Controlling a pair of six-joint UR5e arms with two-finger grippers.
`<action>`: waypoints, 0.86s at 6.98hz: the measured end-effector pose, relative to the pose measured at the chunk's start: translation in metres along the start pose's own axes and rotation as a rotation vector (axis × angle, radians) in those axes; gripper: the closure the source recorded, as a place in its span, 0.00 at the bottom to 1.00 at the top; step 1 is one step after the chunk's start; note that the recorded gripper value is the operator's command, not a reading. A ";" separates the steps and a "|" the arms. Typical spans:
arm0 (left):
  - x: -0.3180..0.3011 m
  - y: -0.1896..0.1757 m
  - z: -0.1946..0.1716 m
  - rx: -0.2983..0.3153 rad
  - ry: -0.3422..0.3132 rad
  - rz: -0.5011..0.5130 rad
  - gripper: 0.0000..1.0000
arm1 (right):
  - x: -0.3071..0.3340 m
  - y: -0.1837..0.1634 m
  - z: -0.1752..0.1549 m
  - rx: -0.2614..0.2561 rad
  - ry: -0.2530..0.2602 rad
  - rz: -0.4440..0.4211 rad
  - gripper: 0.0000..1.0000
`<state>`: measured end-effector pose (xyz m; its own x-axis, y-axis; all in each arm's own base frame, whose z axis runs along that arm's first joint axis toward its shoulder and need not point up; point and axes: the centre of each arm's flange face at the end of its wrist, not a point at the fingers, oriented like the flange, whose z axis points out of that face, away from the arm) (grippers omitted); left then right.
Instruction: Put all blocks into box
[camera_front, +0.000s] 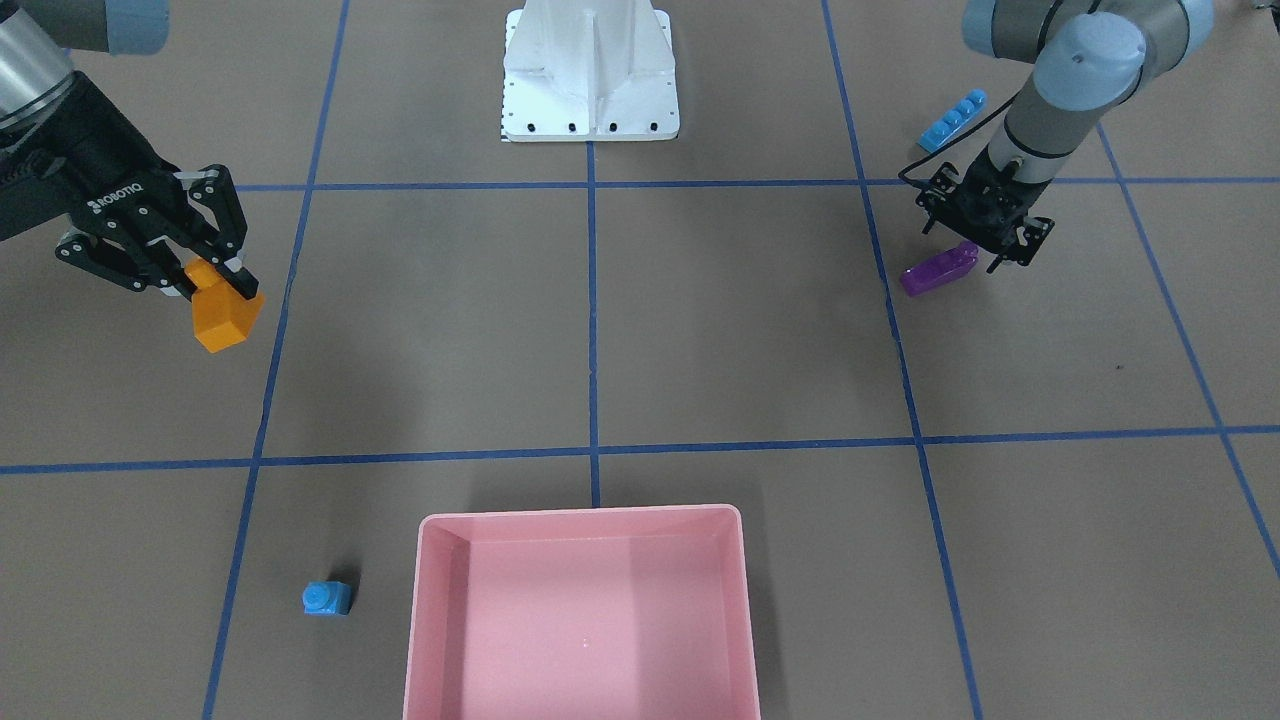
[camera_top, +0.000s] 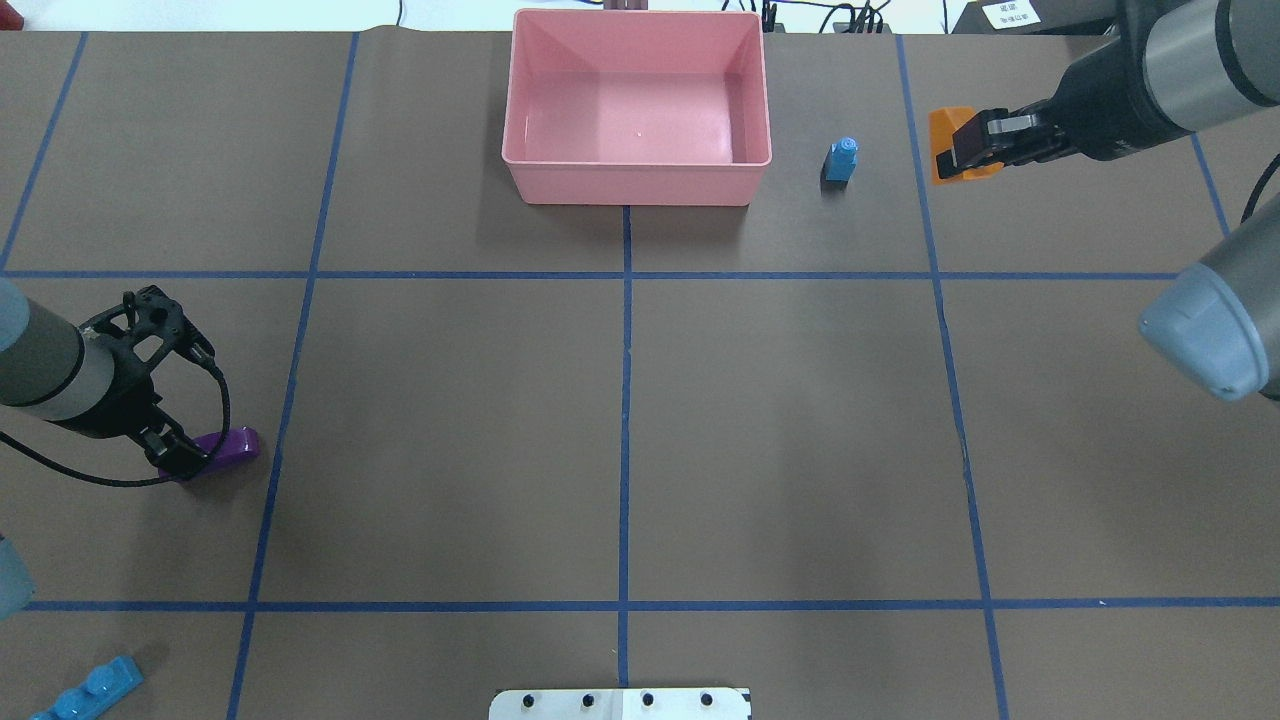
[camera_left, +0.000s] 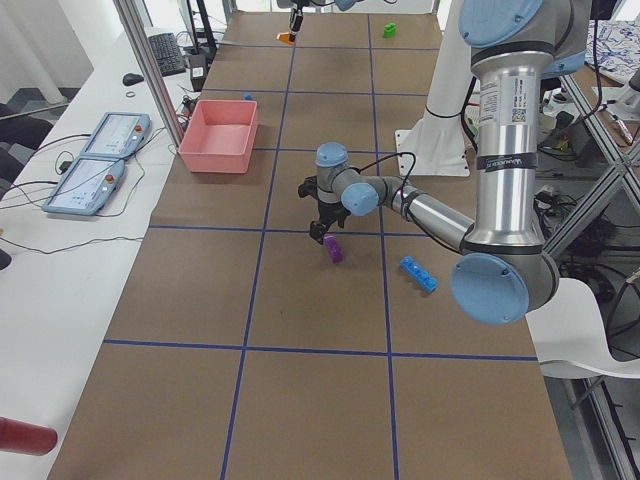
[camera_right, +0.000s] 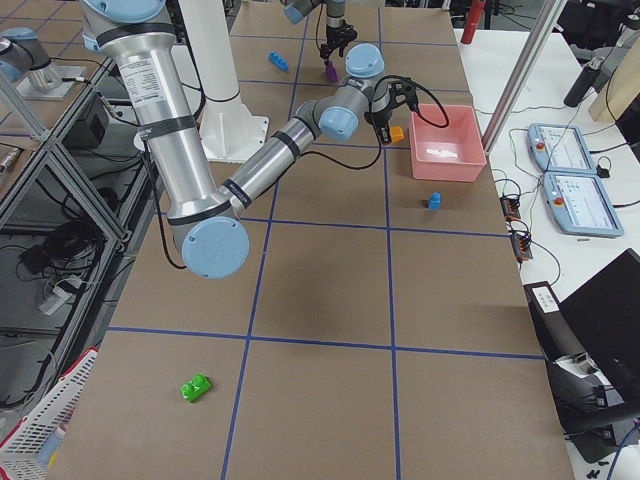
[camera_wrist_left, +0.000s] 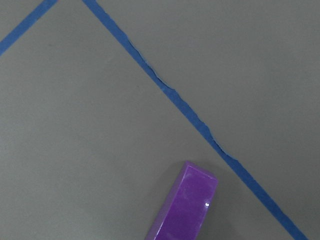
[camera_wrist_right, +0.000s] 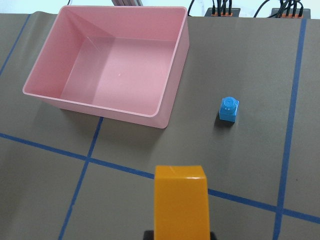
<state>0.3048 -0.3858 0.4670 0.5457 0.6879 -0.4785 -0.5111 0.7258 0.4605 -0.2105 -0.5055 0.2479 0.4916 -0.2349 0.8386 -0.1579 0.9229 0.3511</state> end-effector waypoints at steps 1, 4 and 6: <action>0.001 -0.002 0.010 -0.014 -0.003 0.005 0.00 | -0.008 -0.006 -0.001 0.012 -0.007 0.008 1.00; 0.008 -0.007 0.038 -0.050 -0.021 0.023 0.00 | -0.021 -0.016 -0.003 0.025 -0.019 0.020 1.00; 0.008 -0.005 0.055 -0.076 -0.040 0.028 0.00 | -0.035 -0.024 -0.005 0.035 -0.038 0.054 1.00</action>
<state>0.3482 -0.3845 0.5021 0.5555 0.7083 -0.4356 -0.5744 0.7056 0.4149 -0.2197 -0.5179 0.2077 0.4492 -0.1971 0.8714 -0.2132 0.9235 0.3188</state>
